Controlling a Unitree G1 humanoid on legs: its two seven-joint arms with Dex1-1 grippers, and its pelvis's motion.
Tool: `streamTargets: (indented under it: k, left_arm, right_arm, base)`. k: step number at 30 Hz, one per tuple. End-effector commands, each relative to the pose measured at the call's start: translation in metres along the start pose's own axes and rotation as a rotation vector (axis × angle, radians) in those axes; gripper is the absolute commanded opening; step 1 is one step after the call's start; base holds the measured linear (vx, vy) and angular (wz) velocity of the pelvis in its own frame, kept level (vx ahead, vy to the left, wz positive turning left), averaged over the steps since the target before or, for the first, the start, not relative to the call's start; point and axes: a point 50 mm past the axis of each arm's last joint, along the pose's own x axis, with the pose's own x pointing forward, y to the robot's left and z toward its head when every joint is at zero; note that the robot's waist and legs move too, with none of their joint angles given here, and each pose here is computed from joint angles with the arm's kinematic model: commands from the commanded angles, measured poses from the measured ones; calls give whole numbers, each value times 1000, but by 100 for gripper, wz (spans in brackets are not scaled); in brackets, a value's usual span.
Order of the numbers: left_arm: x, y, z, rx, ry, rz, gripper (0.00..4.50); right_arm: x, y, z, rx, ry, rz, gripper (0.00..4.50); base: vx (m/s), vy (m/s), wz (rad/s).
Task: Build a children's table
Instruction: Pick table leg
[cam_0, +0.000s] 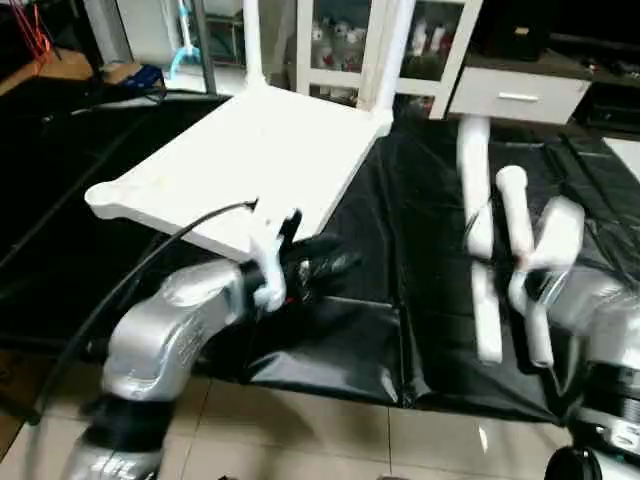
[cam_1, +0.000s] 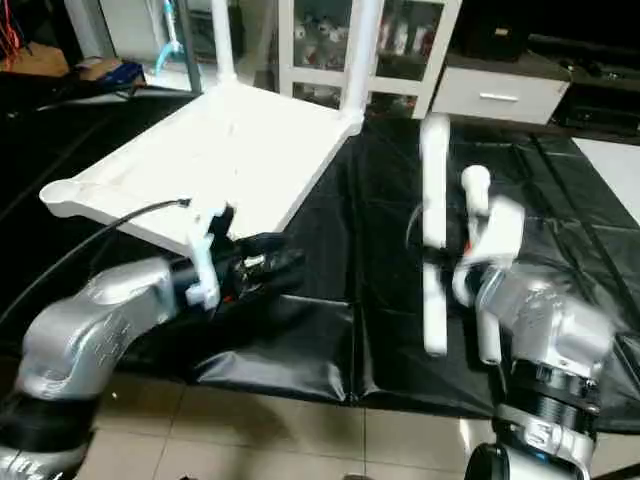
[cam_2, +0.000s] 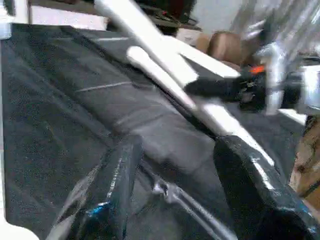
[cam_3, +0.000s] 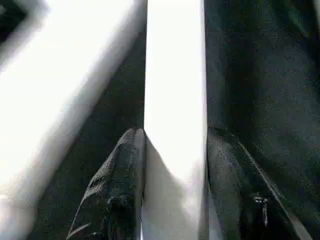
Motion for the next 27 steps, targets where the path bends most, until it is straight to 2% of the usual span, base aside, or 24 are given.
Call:
streamTargets:
  k: [1, 2, 3, 4, 6, 8, 10, 12, 15, 19, 23, 27]
  left_arm:
    - [6, 1, 0, -55, 7, 14, 316]
    - [11, 0, 2, -93, -9, 7, 332]
    - [12, -1, 2, -97, -11, 6, 332]
    - [15, -4, 4, -132, -34, -14, 341]
    - [24, -12, 11, -242, -97, -77, 357]
    - [26, -14, 13, -269, -112, -96, 369]
    - [35, -20, 14, -285, -109, -135, 381]
    - [38, -22, 14, -295, -105, -142, 403]
    - [41, -27, 19, -370, -146, -194, 417]
    - [45, -37, 17, -426, -131, -248, 419]
    - [45, -47, 23, -512, -172, -342, 419]
    - [47, -48, 9, -440, -57, -311, 419]
  right_arm:
    - [-8, 23, 24, 17, -145, 173, 143]
    - [-12, 34, 32, 75, -213, 264, 143]
    - [-13, 35, 33, 81, -221, 274, 143]
    - [-14, 41, 37, 126, -259, 321, 143]
    - [-17, 53, 42, 196, -316, 411, 143]
    - [-17, 56, 43, 211, -326, 430, 143]
    - [-17, 71, 41, 246, -328, 527, 143]
    - [-18, 79, 39, 247, -323, 570, 143]
    - [-17, 90, 33, 219, -296, 595, 143]
    - [-17, 102, 27, 204, -264, 640, 143]
    - [-15, 103, 25, 194, -257, 622, 143]
    - [-16, 105, 26, 203, -278, 626, 143]
  base:
    - [0, 0, 0]
    - [0, 0, 0]
    - [0, 0, 0]
    - [0, 0, 0]
    - [0, 0, 0]
    - [0, 0, 0]
    - [0, 0, 0]
    - [0, 0, 0]
    - [0, 0, 0]
    - [0, 0, 0]
    - [0, 0, 0]
    - [0, 0, 0]
